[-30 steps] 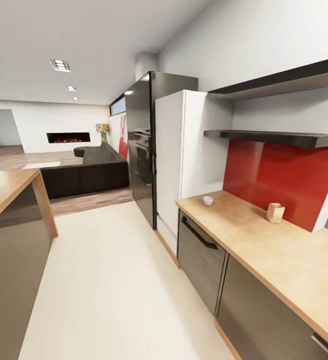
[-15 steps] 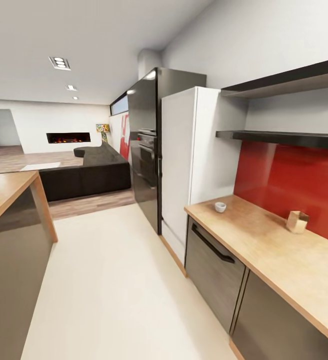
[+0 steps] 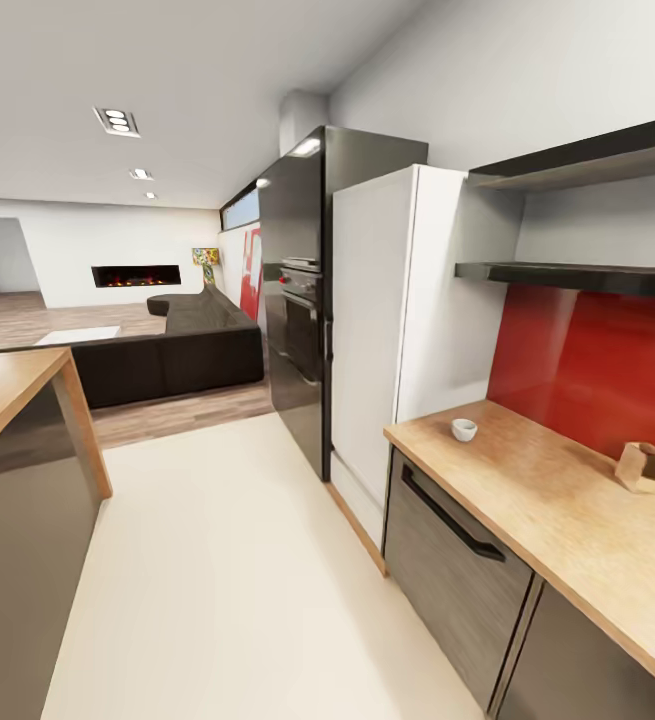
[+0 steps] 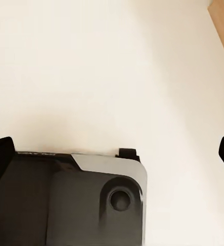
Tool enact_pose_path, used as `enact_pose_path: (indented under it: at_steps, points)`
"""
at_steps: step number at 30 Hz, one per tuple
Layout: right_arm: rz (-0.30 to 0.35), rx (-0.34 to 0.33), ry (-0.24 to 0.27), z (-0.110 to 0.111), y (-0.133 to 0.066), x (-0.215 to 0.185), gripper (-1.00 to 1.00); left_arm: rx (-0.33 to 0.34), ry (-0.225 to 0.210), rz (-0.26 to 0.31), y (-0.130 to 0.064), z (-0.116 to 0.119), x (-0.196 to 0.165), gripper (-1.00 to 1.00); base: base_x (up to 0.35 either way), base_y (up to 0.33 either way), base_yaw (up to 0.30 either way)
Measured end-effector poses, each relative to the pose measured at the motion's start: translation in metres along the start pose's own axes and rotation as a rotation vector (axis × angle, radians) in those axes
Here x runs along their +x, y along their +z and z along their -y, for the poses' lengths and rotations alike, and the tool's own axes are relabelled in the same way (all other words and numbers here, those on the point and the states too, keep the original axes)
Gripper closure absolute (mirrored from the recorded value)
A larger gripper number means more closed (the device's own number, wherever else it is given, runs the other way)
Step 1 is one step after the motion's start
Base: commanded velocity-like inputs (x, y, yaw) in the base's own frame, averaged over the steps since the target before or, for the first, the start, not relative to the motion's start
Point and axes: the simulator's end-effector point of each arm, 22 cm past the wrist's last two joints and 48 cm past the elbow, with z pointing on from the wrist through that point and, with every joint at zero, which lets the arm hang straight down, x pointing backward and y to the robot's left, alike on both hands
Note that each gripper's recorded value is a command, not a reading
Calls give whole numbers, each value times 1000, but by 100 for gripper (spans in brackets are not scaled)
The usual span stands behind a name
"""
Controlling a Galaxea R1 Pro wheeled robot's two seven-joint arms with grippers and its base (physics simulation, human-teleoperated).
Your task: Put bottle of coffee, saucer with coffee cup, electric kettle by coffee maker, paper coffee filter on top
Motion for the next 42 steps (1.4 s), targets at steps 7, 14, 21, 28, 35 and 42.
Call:
enact_pose_path:
  at_steps: [7, 14, 21, 28, 35, 42]
  points:
    - [0, -1, 3, 0, 0, 0, -100, 1, 0, 0, 0, 0, 0, -100, 317, 137, 0]
    - [0, -4, 2, -1, 0, 0, -100, 2, -1, 0, 0, 1, 0, -100, 317, 142, -22]
    - [2, -6, 2, -1, 0, -1, -100, 2, -1, 3, 0, 1, -2, -100, 319, 137, -223]
    - [5, -6, 3, -1, 0, -2, -100, 1, -1, 6, 0, 1, -3, -100, 321, 126, -254]
    - [8, -6, 3, -1, -1, -3, -100, 2, -2, 12, 0, 2, -5, -100, 288, 224, -255]
    - [11, -6, 3, -1, -1, -4, -100, 0, -3, 27, 0, 1, -8, -100, 281, 234, -255]
